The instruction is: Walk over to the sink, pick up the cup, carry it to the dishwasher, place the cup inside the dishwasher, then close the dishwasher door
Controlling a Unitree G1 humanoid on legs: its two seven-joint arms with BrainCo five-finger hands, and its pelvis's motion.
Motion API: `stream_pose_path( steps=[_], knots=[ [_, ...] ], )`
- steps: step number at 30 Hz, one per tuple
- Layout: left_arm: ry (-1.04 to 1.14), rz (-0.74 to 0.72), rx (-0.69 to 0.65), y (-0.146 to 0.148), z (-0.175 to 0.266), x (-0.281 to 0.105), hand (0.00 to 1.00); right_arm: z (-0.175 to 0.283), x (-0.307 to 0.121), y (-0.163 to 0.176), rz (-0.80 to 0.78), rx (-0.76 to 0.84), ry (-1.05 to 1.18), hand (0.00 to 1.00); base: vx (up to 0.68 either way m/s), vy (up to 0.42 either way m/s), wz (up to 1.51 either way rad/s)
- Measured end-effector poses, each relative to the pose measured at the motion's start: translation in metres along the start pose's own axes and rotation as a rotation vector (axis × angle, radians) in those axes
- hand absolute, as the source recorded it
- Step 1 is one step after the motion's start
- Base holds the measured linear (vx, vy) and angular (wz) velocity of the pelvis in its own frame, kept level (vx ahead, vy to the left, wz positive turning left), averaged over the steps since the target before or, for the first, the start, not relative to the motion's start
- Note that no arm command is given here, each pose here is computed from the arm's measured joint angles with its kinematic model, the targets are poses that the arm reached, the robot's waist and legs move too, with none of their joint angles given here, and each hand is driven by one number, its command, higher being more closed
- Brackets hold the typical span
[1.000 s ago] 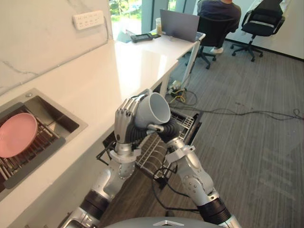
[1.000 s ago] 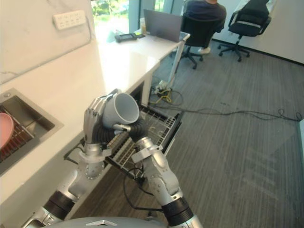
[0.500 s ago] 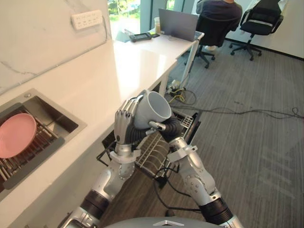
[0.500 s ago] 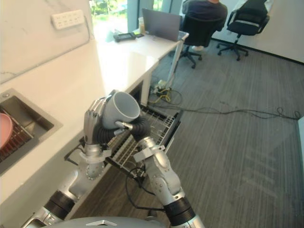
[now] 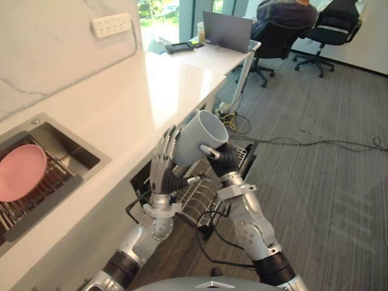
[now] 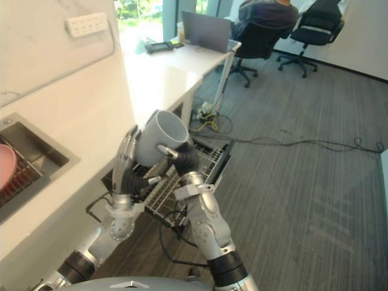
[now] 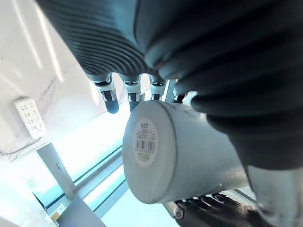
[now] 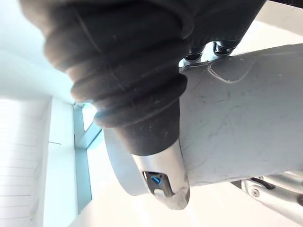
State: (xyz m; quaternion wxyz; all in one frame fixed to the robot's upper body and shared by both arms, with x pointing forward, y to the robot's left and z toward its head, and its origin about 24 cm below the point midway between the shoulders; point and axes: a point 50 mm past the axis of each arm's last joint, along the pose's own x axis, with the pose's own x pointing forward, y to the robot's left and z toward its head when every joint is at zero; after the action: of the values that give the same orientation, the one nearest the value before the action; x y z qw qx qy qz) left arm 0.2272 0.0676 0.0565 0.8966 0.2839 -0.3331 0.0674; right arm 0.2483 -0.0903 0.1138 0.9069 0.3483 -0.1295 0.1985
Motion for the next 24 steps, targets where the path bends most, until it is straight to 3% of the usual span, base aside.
stream_pose_path(
  steps=[6,11,18,24],
  knots=[
    [-0.003,-0.001,-0.061,0.003,0.002,0.003,0.00,0.015,-0.004,-0.018,-0.104,0.017,-0.087,1.00,-0.04,-0.021,0.01],
    [0.138,-0.160,-0.275,-0.004,-0.002,-0.005,0.00,0.023,-0.014,-0.040,-0.219,-0.020,-0.102,1.00,-0.04,-0.022,0.02],
    [0.652,-0.533,-0.511,-0.014,-0.044,-0.097,0.00,-0.007,-0.048,-0.115,-0.492,-0.227,0.222,1.00,-0.02,-0.023,0.23],
    [1.038,-0.698,-0.507,0.003,-0.085,-0.166,0.00,-0.018,-0.045,-0.163,-0.589,-0.368,0.447,1.00,-0.06,-0.013,0.41]
  ],
)
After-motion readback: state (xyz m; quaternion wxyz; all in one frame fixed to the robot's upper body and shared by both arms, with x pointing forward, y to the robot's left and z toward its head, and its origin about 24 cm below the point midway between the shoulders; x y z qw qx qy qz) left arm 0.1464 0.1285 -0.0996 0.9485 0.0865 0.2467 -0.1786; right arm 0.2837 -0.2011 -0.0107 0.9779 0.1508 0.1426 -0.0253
